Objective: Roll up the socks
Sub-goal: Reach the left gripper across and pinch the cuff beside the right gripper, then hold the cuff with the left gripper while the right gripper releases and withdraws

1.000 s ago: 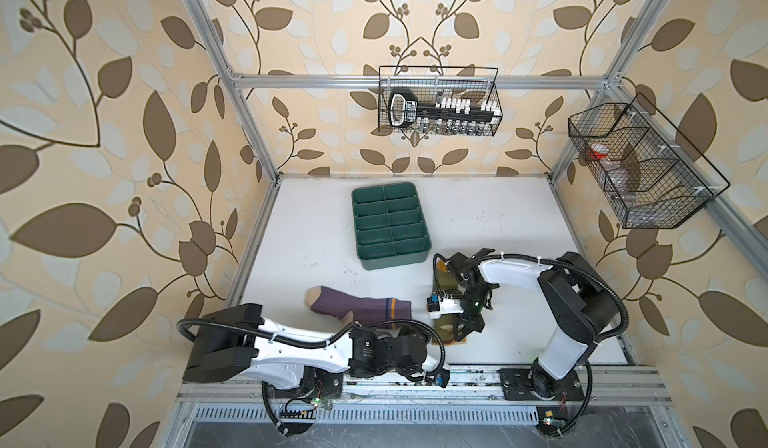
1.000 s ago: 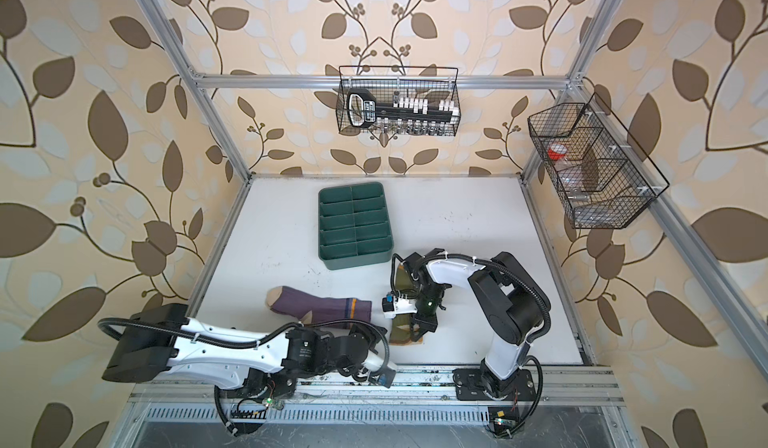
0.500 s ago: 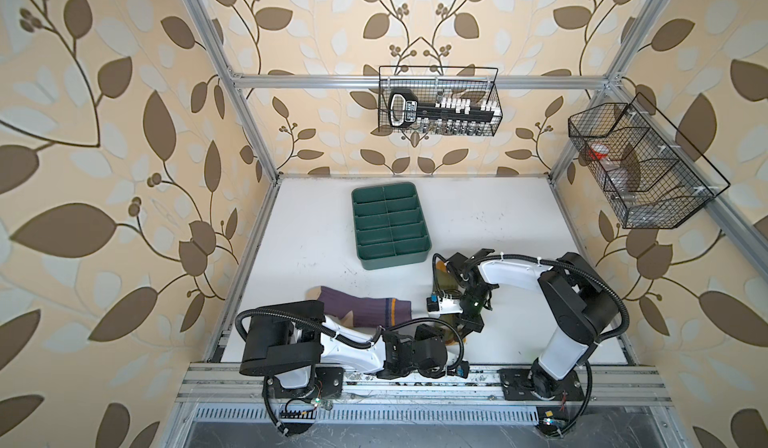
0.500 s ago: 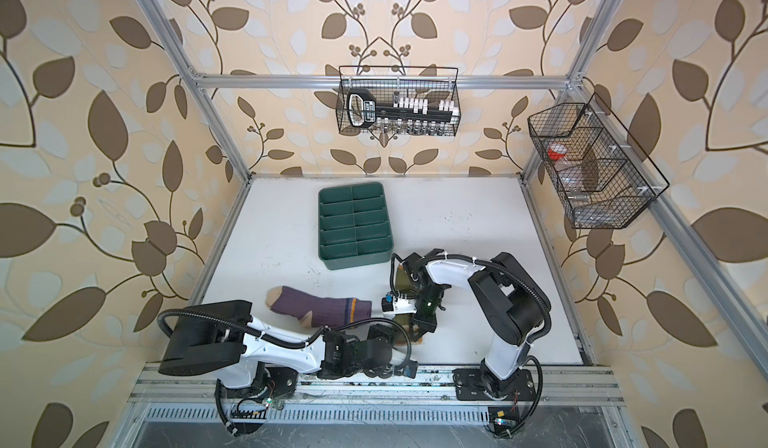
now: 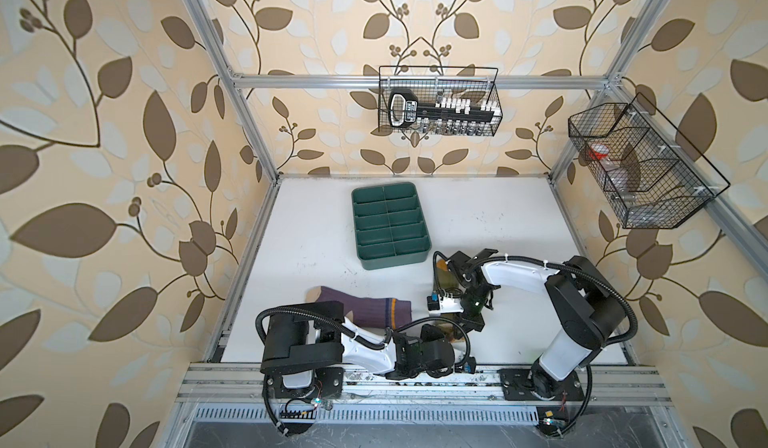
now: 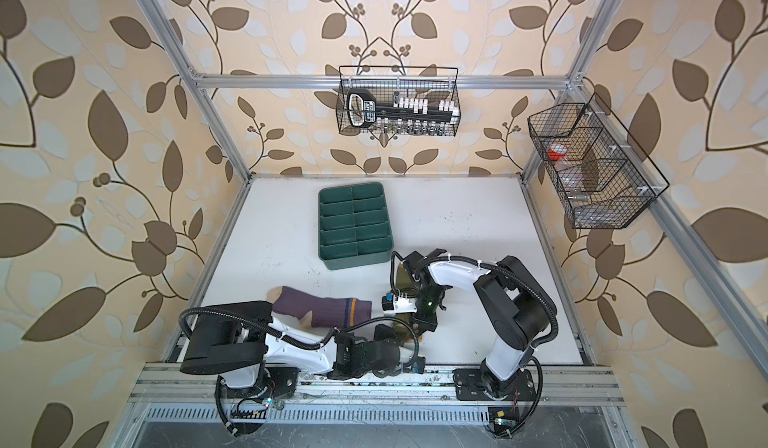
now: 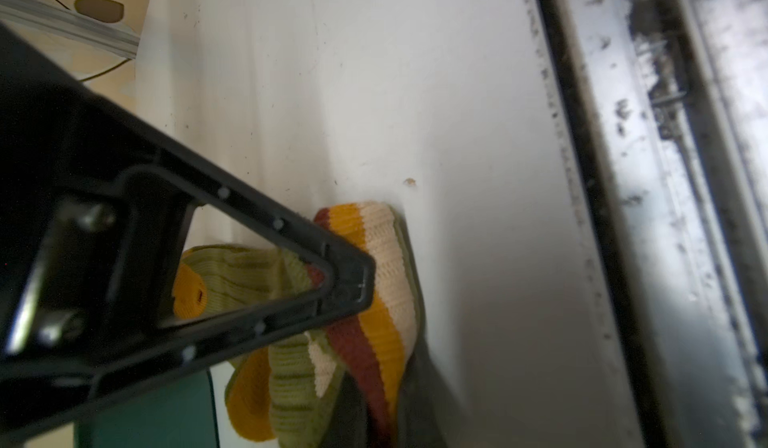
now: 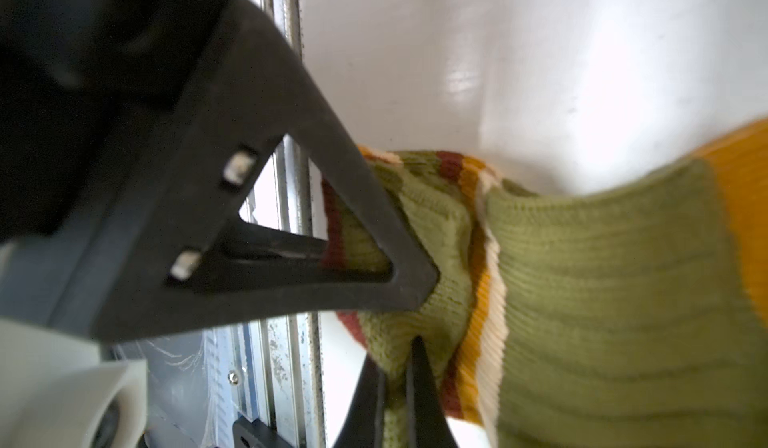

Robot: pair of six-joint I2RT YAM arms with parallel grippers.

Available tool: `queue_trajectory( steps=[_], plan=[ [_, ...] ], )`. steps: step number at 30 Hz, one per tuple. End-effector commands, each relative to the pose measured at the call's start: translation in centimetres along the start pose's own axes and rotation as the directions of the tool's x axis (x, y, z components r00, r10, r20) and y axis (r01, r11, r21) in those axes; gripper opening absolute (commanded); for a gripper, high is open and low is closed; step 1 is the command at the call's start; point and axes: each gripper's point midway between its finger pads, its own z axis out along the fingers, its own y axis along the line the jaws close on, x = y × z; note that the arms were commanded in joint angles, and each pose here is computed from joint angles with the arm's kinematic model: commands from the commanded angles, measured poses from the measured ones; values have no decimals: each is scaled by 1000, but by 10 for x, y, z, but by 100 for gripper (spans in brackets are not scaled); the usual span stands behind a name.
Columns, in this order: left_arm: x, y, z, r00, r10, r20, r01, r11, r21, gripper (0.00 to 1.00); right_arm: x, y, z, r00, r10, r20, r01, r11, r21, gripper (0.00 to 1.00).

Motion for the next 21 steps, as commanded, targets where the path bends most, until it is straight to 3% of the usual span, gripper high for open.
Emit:
queue_trajectory(
  steps=[1,3,6,11,12,14,16,18,21],
  plan=[
    [13,-11,9,999,-24,-42,26,998,52,0,-5,0,-3,999,-34,40,32,999,34,0],
    [12,-12,9,999,-35,-41,37,997,64,0,-4,-2,-4,998,-41,40,38,998,59,6],
    [11,-13,8,998,-47,-38,50,995,88,0,-3,-4,-7,997,-59,45,54,993,101,27],
    [12,-16,6,997,-68,-32,72,989,129,0,0,-6,-16,996,-66,58,54,980,192,36],
    [12,-17,6,997,-73,-31,76,987,139,0,0,-6,-19,995,-73,64,58,976,209,59],
    [13,-18,6,996,-79,-32,82,985,149,0,-1,-3,-31,990,-104,101,73,960,272,63],
    [14,-21,4,995,-95,-32,99,978,184,0,-1,-6,-59,973,-151,172,62,897,437,65],
    [13,-21,1,992,-118,-32,123,968,217,0,4,-12,-89,958,-200,206,40,802,596,74],
    [14,-23,-5,984,-175,-41,179,939,295,0,18,-27,-155,930,-235,283,-120,533,838,86]
  ],
)
